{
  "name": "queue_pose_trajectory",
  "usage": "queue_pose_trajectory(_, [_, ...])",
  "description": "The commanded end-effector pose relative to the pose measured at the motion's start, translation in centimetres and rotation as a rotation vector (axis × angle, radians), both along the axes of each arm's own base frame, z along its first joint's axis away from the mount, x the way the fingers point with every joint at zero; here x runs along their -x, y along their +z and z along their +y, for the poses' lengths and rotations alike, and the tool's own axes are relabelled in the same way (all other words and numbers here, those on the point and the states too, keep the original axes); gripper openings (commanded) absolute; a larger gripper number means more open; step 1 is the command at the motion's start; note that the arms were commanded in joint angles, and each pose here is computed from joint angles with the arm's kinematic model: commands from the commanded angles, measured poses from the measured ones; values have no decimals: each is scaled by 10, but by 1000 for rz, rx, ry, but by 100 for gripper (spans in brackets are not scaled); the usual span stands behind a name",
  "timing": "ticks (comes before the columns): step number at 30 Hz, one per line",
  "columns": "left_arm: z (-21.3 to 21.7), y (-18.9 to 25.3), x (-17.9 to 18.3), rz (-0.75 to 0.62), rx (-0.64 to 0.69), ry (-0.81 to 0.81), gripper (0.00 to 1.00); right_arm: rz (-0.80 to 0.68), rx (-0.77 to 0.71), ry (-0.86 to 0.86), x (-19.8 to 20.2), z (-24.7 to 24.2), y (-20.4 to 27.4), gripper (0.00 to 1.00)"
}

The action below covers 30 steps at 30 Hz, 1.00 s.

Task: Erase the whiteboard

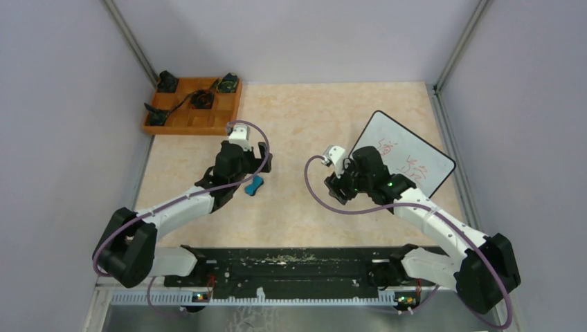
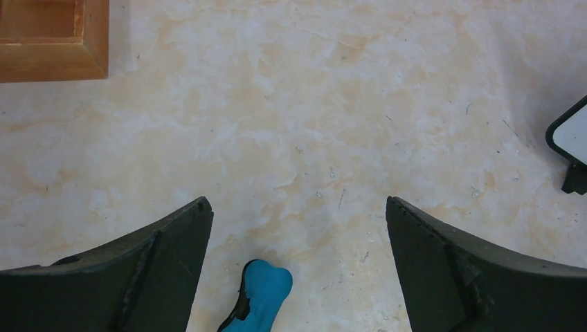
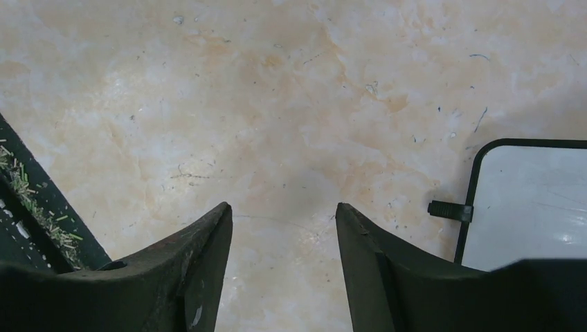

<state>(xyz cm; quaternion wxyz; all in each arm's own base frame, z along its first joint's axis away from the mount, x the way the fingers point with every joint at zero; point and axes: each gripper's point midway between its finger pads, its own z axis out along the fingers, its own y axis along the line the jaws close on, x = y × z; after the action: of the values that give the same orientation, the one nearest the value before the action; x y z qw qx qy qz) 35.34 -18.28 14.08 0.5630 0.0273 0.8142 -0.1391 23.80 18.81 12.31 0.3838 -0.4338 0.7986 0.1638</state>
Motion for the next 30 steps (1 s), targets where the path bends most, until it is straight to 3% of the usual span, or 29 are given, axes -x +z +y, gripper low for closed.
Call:
queue_pose_trajectory(1, [-2,7,2,-12,34,-12,99,-57,-64,15,-8,11,29,58])
queue_pose_trajectory(8, [-3,5,4,29,10,-25,97,-49,-68,42,-3,12,32,60])
queue_pose_trajectory(23, [19,-4,43,423,-213,-13,85,-79,-41,14,-11,8,38,59])
queue_pose_trajectory(30, [34,-5,52,536,-361,-25,85,-94,-67,44,-6,10,48,59])
